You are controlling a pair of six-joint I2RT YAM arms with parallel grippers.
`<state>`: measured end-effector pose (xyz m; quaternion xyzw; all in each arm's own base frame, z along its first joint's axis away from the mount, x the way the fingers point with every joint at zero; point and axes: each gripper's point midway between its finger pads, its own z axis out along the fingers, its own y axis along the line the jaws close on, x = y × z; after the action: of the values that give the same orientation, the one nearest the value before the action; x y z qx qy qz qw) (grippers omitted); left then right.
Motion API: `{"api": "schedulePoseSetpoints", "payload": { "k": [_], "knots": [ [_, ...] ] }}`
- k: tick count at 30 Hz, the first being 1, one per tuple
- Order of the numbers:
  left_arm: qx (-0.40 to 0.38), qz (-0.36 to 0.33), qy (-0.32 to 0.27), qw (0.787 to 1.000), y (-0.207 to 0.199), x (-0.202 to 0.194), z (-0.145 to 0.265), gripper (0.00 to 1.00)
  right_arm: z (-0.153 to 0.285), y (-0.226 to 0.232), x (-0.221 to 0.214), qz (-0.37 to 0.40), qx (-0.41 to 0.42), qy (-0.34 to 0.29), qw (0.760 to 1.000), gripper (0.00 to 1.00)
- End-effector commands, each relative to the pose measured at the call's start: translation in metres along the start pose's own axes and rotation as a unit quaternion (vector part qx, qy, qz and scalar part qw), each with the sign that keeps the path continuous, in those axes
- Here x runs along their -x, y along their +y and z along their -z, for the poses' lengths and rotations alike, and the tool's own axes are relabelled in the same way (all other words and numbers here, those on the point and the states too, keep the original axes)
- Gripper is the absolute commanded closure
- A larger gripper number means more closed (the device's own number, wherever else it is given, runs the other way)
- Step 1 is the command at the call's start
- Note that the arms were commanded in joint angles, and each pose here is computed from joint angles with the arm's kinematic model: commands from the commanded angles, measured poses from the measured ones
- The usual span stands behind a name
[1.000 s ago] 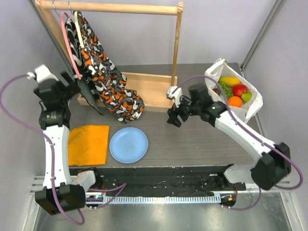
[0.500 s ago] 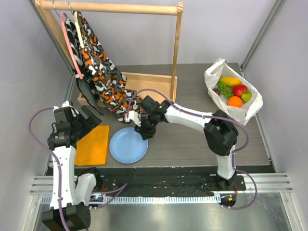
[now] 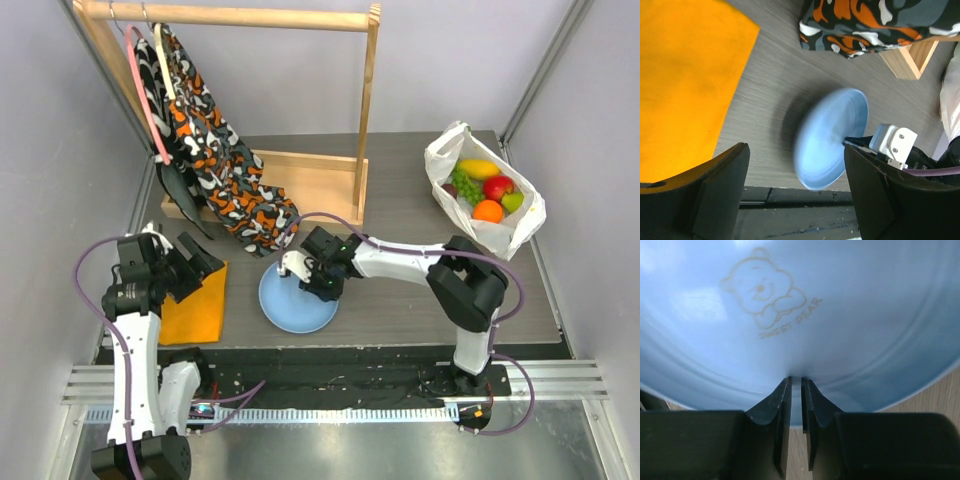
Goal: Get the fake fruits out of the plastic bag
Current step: Move the plate to the center of the board.
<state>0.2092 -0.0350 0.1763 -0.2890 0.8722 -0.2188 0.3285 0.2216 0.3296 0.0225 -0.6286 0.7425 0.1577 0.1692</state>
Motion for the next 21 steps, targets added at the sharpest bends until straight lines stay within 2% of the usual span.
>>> {"api": "schedulePoseSetpoints", "payload": {
  "k": [1,7,15,18,19,21],
  "knots": [
    [-0.044,-0.001,0.027,0.999,-0.013,-0.012,0.003,0.2,0.031,0.0,-0.015,0.008,-0.036,0.008,0.999,0.78],
    [-0.082,-0.028,0.051,0.995,-0.029,-0.018,0.002,0.23,0.047,-0.001,-0.027,0.011,-0.046,0.023,0.999,0.78],
    [-0.116,-0.103,0.079,0.985,-0.046,-0.034,0.007,0.23,0.064,0.0,-0.075,0.015,-0.057,0.07,0.996,0.78],
    [-0.146,-0.16,0.081,0.973,-0.059,-0.038,0.013,0.23,0.08,0.001,-0.087,0.016,-0.065,0.087,0.994,0.79],
    [-0.157,-0.171,0.079,0.969,-0.065,-0.037,0.015,0.23,0.09,0.0,-0.083,0.011,-0.07,0.075,0.995,0.79],
    [-0.216,-0.215,0.105,0.947,-0.089,-0.051,0.021,0.23,0.108,-0.001,-0.069,-0.006,-0.072,0.051,0.996,0.77]
  ]
}}
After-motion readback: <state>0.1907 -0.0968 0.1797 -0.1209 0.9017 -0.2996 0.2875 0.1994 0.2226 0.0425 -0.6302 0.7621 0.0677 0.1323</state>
